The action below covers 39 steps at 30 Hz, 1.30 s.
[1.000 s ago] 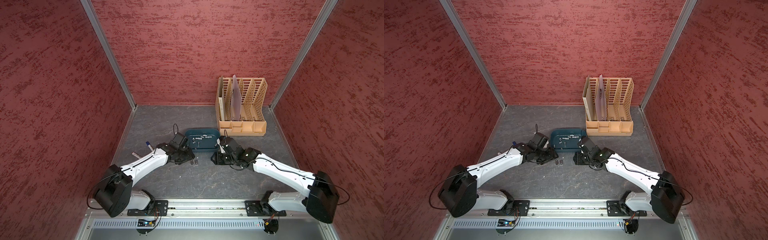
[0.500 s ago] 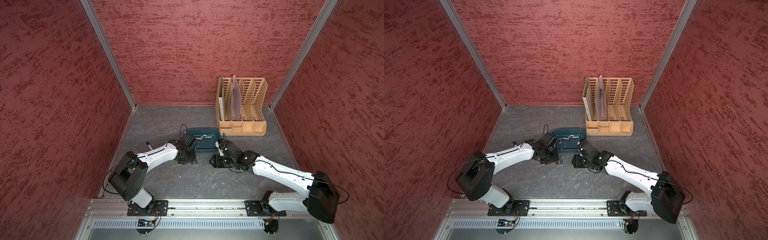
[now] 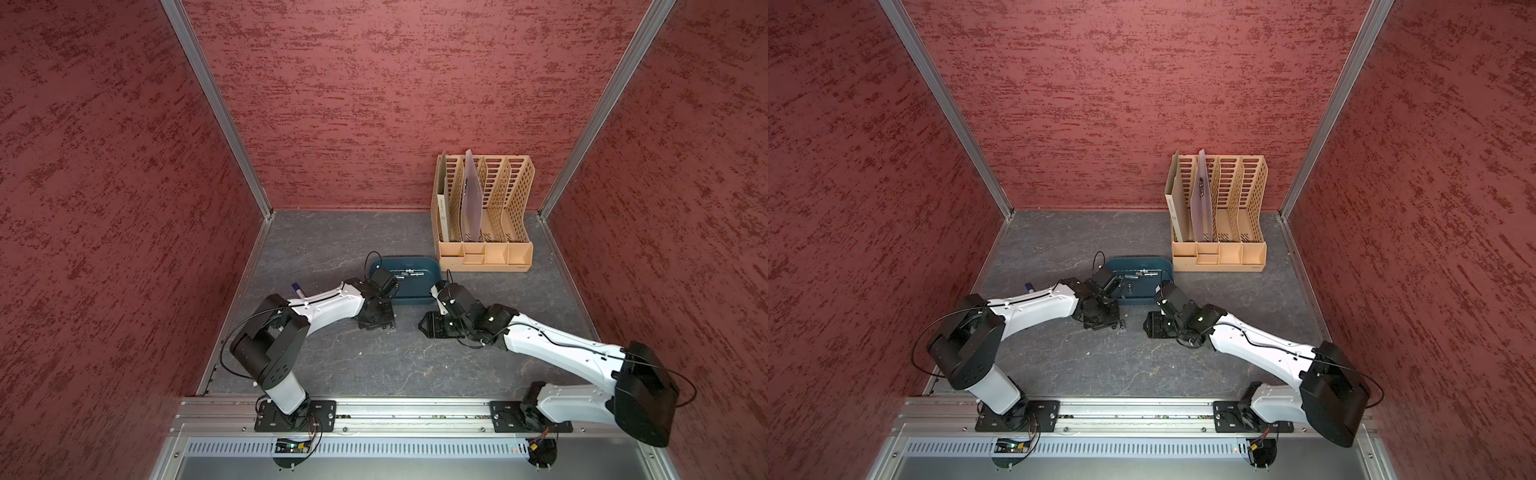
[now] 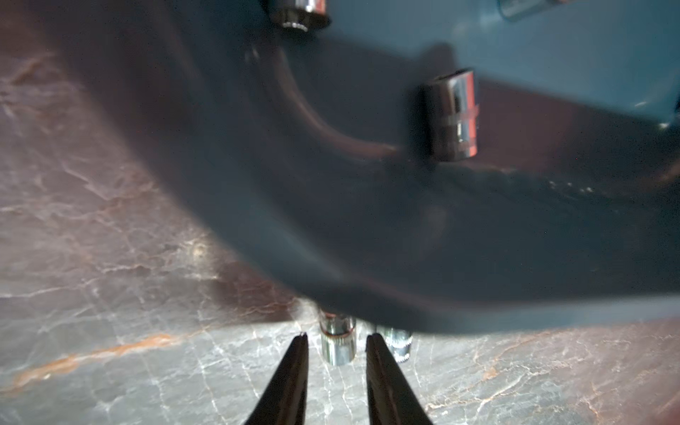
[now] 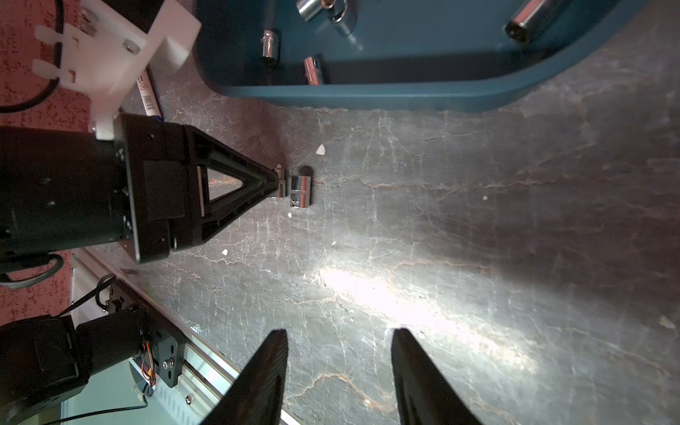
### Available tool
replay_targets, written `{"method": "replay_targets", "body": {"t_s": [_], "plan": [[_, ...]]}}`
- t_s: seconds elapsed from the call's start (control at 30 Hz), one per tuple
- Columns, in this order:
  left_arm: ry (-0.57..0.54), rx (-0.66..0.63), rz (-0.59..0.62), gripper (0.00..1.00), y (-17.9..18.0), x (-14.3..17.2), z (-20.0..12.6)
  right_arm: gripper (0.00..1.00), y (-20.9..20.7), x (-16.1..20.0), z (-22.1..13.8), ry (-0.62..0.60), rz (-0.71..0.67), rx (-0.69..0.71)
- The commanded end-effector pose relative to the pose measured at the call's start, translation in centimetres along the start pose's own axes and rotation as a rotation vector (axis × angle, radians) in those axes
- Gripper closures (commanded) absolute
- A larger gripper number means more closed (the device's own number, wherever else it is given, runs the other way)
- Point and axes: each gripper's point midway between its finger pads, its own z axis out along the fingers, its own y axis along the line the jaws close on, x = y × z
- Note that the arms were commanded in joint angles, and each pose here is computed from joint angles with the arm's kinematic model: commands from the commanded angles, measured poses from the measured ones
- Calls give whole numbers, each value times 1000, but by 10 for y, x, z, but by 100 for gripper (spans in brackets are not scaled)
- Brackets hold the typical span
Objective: Put the socket on the desktop into the storage box
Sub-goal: Pick up the socket head at the center of the board.
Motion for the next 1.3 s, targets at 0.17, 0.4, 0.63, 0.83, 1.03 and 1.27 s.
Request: {"method": "replay_targets", "body": {"t_s": [0.17,0.4,0.63,0.83,1.03,1.27], "plan": [[1,-43,24,75,3,0,8,49,19,6,0,17,-50,-98],[6,-67,33,78,6,1,14,49,19,10,4,26,-46,-103],[-1,-137,72,80,13,3,15,49,18,10,6,26,-42,-102],[13,-147,73,88,15,7,19,49,20,12,7,33,-46,-112],[0,-133,72,96,12,5,15,49,20,13,7,33,-46,-118],[-46,-100,89,96,2,-8,-10,49,25,10,3,21,-50,-137]]}}
